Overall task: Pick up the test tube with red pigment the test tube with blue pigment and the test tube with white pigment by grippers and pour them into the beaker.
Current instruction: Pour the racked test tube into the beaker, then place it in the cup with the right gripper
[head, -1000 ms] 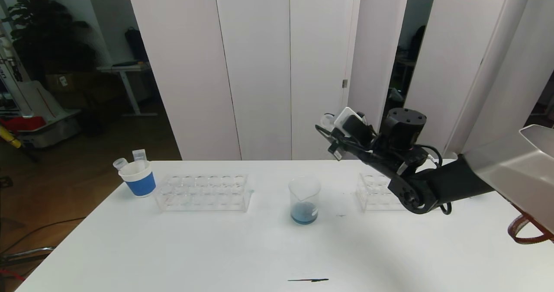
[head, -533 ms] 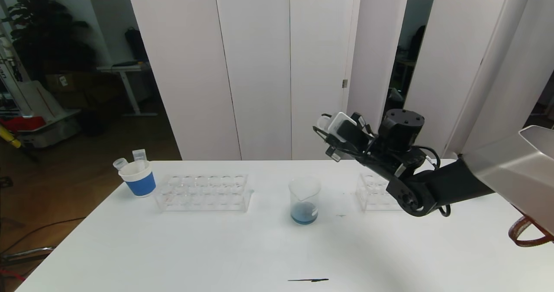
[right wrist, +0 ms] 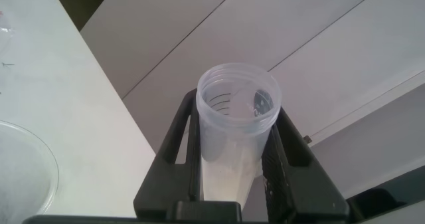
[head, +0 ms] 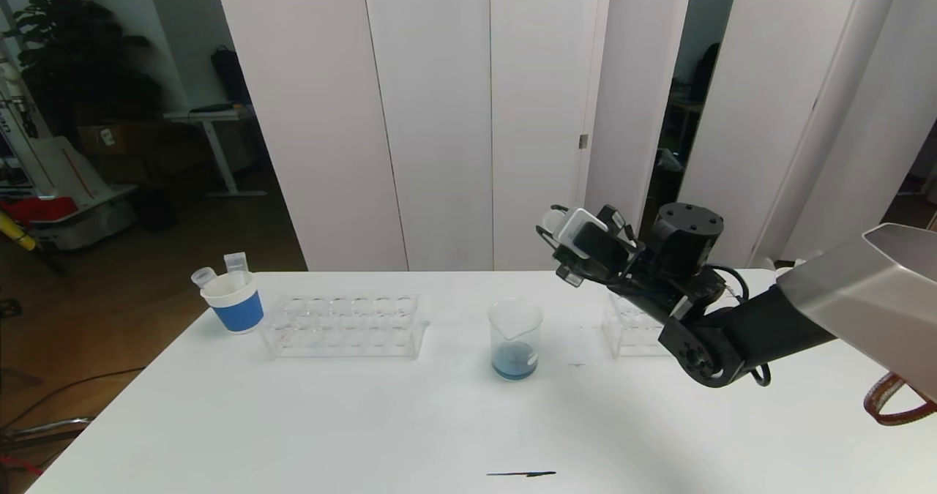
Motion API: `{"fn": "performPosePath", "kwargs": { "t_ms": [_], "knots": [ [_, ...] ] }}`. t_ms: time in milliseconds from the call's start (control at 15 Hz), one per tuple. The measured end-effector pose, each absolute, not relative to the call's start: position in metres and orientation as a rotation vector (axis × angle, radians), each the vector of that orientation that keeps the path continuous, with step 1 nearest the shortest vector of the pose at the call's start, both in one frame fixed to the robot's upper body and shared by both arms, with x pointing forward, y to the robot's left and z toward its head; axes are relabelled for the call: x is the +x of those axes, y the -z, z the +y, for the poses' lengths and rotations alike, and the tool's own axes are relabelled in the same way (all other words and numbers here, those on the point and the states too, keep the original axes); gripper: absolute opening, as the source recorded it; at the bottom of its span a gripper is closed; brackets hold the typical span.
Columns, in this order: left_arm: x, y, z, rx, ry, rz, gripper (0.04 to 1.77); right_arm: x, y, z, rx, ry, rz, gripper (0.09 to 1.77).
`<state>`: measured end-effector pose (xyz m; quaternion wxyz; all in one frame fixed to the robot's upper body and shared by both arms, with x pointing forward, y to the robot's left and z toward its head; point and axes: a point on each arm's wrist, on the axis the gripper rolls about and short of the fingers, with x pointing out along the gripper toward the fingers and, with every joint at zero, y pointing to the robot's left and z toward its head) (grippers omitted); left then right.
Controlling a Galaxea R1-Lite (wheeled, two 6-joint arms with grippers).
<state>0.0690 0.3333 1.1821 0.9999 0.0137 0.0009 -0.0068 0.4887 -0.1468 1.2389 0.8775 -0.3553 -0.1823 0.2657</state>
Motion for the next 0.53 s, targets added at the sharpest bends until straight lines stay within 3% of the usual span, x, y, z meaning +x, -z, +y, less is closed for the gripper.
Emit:
{"fn": "performPosePath", "kwargs": {
  "t_ms": [533],
  "knots": [
    [0.069,-1.1822,0.3333,0.027,0.014,0.001,1.74,0.4982,-1.2481,-0.1474,-0.826,-0.604,-0.416,0.59]
  ]
}}
